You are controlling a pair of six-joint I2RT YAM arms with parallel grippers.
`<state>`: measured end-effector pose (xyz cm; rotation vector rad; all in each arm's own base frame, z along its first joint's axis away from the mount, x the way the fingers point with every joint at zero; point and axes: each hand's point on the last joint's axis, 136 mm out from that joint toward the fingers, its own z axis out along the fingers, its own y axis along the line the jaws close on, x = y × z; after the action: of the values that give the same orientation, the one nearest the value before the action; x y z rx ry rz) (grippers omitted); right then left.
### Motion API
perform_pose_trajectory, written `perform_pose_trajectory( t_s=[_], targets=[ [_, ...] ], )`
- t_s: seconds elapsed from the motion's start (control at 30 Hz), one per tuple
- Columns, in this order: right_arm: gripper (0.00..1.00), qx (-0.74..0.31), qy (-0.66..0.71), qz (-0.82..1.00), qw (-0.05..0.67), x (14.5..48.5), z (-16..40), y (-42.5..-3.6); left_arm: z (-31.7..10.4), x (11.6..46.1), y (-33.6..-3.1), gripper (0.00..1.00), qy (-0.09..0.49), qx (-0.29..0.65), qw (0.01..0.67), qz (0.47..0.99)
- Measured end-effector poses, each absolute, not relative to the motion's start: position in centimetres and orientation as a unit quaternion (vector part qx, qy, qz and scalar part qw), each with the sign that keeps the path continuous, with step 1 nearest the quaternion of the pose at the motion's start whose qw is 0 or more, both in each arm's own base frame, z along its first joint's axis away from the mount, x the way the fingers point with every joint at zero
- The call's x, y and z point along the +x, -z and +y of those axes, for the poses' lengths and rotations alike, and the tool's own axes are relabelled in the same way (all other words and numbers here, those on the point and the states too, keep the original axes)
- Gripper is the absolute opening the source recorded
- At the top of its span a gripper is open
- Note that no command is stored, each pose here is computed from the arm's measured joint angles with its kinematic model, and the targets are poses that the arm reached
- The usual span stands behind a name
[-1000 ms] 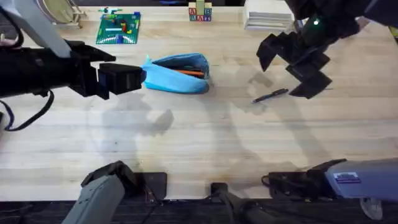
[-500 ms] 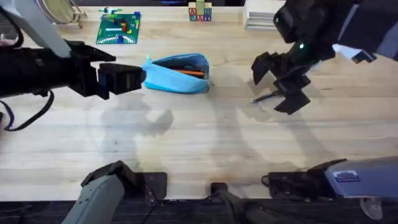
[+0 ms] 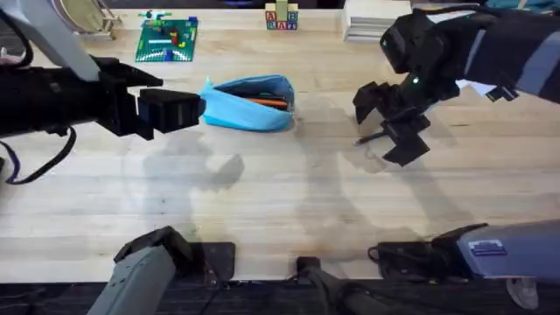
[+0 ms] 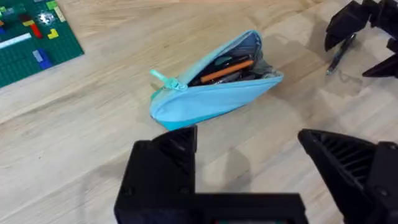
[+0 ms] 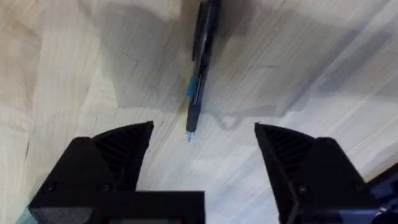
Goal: Unzip the bag, pick up the pens from the table one at a time and place them inside, then zip the bag closed.
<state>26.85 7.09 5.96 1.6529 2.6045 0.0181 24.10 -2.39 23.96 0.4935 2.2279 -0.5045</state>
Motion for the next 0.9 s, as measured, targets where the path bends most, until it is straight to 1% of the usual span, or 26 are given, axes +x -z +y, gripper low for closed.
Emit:
perform_pose_trajectory(
  t_s=[0.53,0.77,0.83,0.87,0.9],
  targets=[
    [0.992,0.546,0.008,0.835,0.063,27.9,6.1,-6.0,-2.4,24.1,-24.0,0.993,0.199,0.194,0.391,0.877],
    [0.99,0.549,0.034,0.834,0.041,27.8,6.0,-3.6,-2.4,24.1,-24.0,0.993,0.199,0.194,0.391,0.877],
    [0.989,0.55,0.034,0.834,0.041,27.8,6.0,-3.6,-2.4,24.1,-24.0,0.993,0.199,0.194,0.391,0.877],
    [0.978,0.549,0.035,0.834,0.041,27.8,6.0,-3.6,-2.4,24.1,-24.0,0.993,0.199,0.194,0.391,0.877],
    [0.946,0.549,0.033,0.834,0.041,27.9,6.1,-3.6,-2.4,24.1,-24.0,0.993,0.199,0.194,0.391,0.877]
  ],
)
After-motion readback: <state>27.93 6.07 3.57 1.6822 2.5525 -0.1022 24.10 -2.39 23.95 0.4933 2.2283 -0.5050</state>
